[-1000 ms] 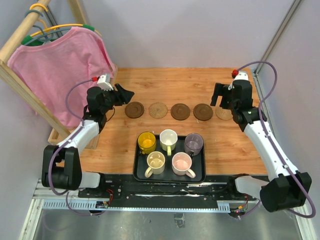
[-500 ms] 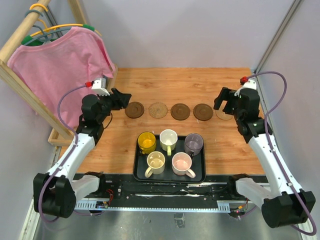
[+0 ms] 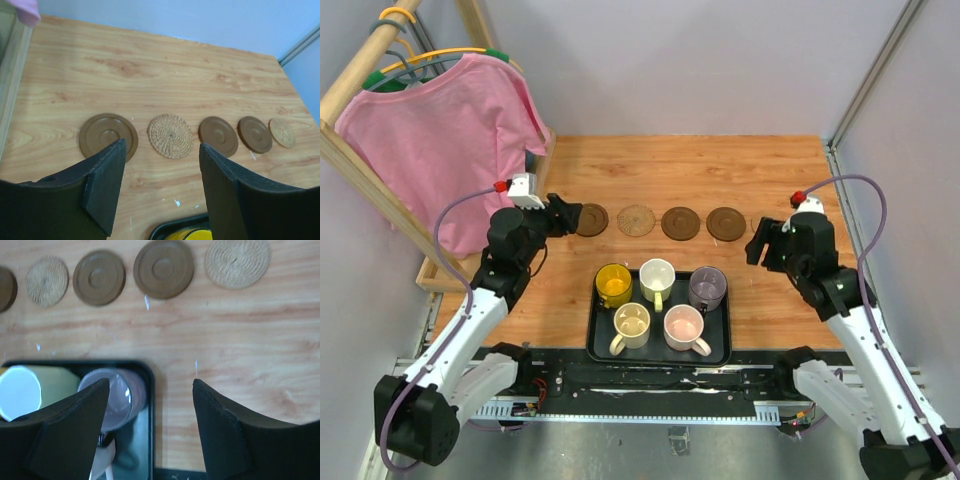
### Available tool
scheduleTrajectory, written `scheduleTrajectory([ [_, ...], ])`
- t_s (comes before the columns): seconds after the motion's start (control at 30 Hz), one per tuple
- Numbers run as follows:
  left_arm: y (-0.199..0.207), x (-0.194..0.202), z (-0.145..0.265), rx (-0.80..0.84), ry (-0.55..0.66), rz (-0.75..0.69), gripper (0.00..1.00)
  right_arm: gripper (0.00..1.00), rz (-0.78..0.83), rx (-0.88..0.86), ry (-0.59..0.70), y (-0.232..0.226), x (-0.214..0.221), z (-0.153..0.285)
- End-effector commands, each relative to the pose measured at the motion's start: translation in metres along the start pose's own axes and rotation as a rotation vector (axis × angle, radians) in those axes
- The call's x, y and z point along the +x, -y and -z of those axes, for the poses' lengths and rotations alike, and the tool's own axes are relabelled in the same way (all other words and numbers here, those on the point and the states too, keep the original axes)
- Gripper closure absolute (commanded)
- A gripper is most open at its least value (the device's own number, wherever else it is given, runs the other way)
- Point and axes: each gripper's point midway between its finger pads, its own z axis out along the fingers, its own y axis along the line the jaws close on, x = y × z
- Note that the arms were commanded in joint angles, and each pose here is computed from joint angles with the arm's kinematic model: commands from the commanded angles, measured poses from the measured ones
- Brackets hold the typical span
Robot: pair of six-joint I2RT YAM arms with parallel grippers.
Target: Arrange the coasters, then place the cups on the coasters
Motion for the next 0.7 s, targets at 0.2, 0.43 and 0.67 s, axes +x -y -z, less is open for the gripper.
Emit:
scheduleTrajectory([
  [0.2, -0.002, 0.033, -0.003, 0.004, -0.066, 0.018, 0.36, 0.31, 0.015, -0.016, -0.228, -0.014, 0.097, 0.01],
  [0.43, -0.005, 0.041, -0.003, -0.005, -0.087, 0.017, 0.36, 0.3, 0.071, -0.051, -0.26, -0.041, 0.111, -0.001],
  [0.67, -0.009, 0.049, -0.004, -0.018, -0.107, 0.01, 0.36, 0.28, 0.129, -0.036, -0.316, -0.054, 0.125, -0.014],
])
